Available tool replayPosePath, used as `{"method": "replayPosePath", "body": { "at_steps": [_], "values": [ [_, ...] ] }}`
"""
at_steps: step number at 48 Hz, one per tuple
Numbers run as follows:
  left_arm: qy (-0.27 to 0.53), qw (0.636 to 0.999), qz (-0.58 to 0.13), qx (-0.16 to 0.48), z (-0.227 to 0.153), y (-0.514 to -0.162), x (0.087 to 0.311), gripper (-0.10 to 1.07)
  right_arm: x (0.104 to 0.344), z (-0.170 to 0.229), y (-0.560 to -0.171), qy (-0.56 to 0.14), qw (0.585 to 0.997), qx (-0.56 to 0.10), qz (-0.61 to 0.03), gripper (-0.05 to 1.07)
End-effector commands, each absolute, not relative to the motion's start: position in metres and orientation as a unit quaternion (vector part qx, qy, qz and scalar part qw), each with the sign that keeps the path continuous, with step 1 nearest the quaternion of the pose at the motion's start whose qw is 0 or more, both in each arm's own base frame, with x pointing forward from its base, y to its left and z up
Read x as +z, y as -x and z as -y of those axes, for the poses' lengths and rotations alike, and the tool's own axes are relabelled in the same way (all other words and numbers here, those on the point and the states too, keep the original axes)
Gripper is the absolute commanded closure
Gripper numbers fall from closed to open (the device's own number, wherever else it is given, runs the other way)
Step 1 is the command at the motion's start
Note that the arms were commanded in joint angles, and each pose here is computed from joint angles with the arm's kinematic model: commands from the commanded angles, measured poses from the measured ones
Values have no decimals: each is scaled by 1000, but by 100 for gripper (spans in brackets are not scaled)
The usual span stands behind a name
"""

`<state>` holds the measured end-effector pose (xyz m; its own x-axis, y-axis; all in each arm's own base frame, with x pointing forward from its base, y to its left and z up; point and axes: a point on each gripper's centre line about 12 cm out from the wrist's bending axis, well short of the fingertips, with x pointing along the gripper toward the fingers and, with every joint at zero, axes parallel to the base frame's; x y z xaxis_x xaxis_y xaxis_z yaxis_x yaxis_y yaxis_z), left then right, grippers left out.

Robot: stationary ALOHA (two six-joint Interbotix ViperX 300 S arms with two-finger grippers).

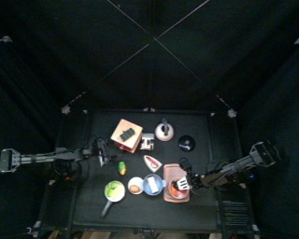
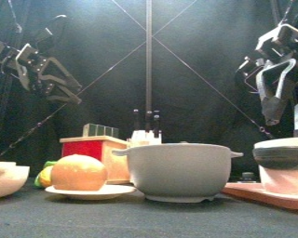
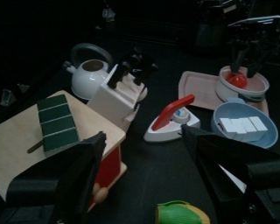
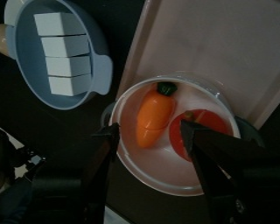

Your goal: Place carrot in pot

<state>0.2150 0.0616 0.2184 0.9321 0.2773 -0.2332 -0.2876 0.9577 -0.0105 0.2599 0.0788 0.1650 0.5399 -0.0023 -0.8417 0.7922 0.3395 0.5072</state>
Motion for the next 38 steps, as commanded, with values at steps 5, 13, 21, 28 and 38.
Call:
{"method": "replayPosePath", "body": {
  "at_steps": [5, 13, 21, 28, 38],
  "values": [
    [19, 984, -105, 143, -62, -218, 225, -4, 181, -81, -263, -517, 724, -258, -378, 13],
    [19, 984, -106, 143, -62, -218, 224, -4, 180, -81, -263, -516, 725, -256, -378, 13],
    [20, 984, -106, 143, -62, -218, 224, -4, 182, -82, -264, -515, 728, -252, -376, 13],
    [20, 984, -106, 143, -62, -218, 224, -4, 183, -83, -266, -517, 732, -239, -373, 13],
    [22, 984, -107, 143, -62, -218, 223, -4, 178, -80, -264, -509, 743, -228, -371, 13]
  ]
}}
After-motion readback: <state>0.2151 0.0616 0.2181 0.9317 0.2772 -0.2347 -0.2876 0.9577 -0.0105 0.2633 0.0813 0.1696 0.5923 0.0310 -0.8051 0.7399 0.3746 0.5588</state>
